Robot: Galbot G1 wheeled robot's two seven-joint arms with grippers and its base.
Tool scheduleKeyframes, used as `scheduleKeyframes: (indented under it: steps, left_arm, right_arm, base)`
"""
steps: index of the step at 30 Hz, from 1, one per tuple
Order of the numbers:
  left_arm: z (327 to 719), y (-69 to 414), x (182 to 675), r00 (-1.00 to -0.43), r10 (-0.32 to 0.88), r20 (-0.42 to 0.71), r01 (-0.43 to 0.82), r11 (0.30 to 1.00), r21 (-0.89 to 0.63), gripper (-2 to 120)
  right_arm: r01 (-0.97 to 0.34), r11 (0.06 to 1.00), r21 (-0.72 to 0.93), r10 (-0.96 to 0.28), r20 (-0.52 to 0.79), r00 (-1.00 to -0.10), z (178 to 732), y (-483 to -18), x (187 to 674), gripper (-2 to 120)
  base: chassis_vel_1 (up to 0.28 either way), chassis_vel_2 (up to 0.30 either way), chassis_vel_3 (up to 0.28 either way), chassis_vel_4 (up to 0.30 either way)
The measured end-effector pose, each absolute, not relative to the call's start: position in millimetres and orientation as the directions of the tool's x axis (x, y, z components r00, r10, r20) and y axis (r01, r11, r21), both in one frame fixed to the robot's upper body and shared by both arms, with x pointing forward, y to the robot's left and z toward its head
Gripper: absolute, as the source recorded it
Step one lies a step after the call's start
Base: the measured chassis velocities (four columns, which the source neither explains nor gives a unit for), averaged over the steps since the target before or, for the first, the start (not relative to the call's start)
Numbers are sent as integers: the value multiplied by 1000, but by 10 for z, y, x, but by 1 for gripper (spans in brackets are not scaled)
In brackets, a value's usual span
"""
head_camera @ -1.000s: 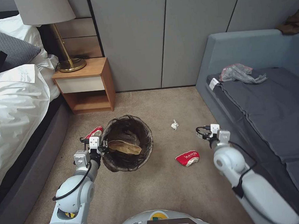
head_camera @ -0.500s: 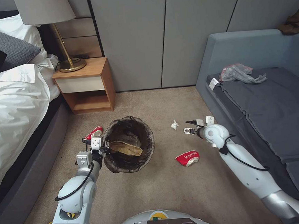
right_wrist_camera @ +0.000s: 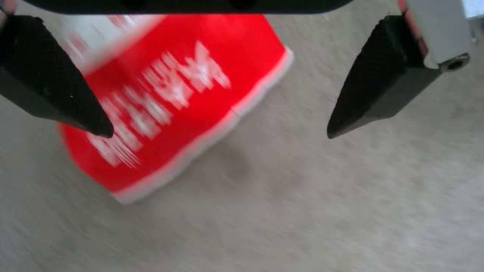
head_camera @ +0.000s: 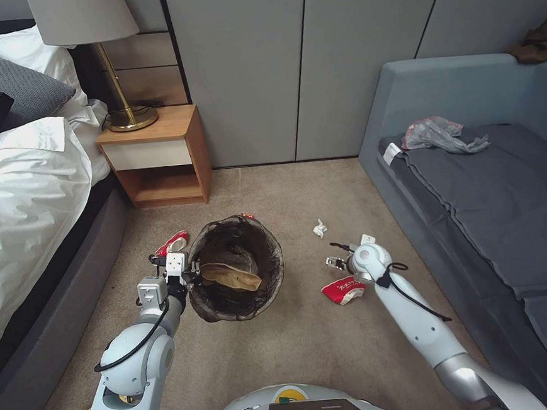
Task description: Pick up the trash bin, then pick up the garbage from the floor and place it into the trash bin.
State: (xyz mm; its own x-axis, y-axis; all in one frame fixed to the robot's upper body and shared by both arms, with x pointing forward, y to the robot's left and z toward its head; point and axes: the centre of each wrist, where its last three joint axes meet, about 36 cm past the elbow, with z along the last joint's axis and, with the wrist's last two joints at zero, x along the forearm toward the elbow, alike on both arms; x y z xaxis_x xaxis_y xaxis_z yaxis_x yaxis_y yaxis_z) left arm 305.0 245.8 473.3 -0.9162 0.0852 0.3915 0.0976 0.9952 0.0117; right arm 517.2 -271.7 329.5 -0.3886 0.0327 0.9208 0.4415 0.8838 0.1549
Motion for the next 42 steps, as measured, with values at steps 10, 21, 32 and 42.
scheduleKeyframes:
  steps: [10,21,32,42]
  left_arm:
    - [4672,2444,3088,-910,96,404,108,994,7,2]
    - [4658,2424,3103,-910,109,399,121,993,5,2]
    - [4659,2461,3121,-914,101,392,115,993,10,2]
    - [4638,2452,3128,-914,105,393,117,993,8,2]
  right_arm:
    - [578,814,58,158,935,-317,3426,-3226,4731,100]
    - [606,793,62,163,937,-309,3301,-3353,4603,100]
    - [580,810,85,120,944,-306,3134,-2985,4536,100]
    - [590,804,79,115,952,-284,2993,-2934,4453,100]
  base:
    - [0,0,0,0]
    - [0,0,0,0]
    - [0,0,0,0]
    - [0,0,0,0]
